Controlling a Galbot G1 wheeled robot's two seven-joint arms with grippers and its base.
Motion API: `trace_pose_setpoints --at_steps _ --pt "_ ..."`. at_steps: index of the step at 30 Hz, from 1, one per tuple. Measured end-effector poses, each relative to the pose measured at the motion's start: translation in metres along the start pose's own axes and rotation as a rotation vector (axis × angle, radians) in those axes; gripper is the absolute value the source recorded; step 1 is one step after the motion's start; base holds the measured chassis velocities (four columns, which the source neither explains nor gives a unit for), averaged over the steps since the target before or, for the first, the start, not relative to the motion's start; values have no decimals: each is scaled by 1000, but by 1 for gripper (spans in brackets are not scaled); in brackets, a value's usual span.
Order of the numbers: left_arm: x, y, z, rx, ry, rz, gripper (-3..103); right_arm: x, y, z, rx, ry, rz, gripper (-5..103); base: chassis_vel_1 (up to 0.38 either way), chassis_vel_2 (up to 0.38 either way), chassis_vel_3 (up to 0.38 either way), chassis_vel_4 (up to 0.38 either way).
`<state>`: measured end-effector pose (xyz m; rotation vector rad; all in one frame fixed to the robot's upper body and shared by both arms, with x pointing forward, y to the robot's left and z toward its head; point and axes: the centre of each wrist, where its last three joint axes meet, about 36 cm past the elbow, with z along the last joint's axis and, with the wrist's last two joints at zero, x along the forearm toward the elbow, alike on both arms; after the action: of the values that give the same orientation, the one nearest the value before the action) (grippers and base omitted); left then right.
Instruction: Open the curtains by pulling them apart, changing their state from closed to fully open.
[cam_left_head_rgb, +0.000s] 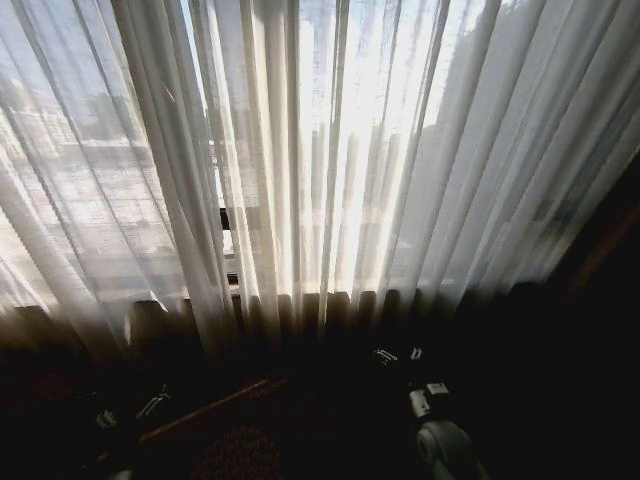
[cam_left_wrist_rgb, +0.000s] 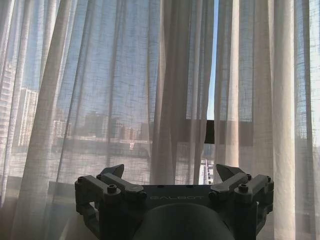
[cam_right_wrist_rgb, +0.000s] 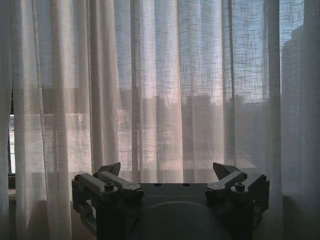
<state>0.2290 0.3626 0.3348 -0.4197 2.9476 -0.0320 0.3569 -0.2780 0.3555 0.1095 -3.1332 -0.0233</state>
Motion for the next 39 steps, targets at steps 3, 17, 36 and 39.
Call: trace_pose_setpoints --at_steps 3,17,36,39 --pt "0 0 0 0 0 0 100 0 -1 0 4 -5 -16 100 0 0 0 0" --pt "0 0 0 0 0 0 100 -6 2 3 10 0 -28 100 -36 36 34 -34" --pt "0 0 0 0 0 0 100 -4 3 4 18 2 -50 100 -276 310 271 -302" --pt "0 0 0 0 0 0 100 -4 3 7 15 -2 -49 100 -247 422 260 -426"
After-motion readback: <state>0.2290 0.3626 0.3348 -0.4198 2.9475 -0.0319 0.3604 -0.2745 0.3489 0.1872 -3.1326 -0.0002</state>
